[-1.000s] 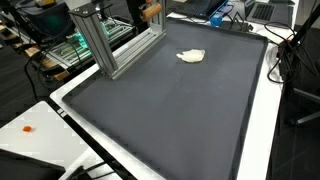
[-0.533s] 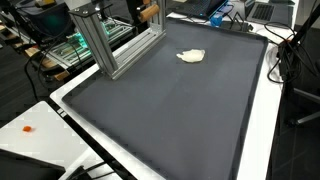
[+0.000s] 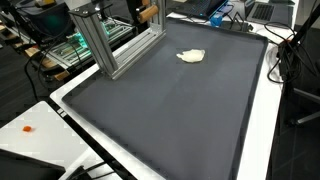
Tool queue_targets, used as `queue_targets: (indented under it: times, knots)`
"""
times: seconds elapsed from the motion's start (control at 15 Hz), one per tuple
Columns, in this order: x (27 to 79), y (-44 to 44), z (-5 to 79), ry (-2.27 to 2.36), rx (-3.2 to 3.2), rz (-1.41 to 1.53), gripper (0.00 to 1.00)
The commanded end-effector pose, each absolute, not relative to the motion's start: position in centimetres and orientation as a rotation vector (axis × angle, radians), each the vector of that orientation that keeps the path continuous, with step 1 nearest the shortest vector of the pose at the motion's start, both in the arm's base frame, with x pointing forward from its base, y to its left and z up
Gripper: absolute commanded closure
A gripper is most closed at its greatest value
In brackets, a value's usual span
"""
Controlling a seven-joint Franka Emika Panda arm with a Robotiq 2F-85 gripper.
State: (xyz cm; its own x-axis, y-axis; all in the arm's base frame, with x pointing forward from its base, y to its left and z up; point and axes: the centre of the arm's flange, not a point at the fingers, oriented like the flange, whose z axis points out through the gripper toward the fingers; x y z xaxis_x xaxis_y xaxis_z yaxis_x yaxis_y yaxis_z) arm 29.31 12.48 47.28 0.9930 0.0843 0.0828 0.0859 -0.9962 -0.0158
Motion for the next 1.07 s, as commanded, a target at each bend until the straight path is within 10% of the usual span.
queue_targets:
  times: [0.0, 0.13, 0.2, 0.47, 1.0]
  knots:
    - [27.8, 12.3, 46.6, -0.134, -3.113, -0.126, 0.77]
    - [27.8, 12.3, 46.3, -0.13, -3.115, -0.122, 0.77]
    - [28.0, 12.2, 46.6, -0.103, -3.092, -0.122, 0.27]
    - [28.7, 11.7, 48.3, -0.092, -3.074, -0.12, 0.05]
    - [32.8, 13.1, 51.9, 0.015, -3.086, -0.237, 0.0]
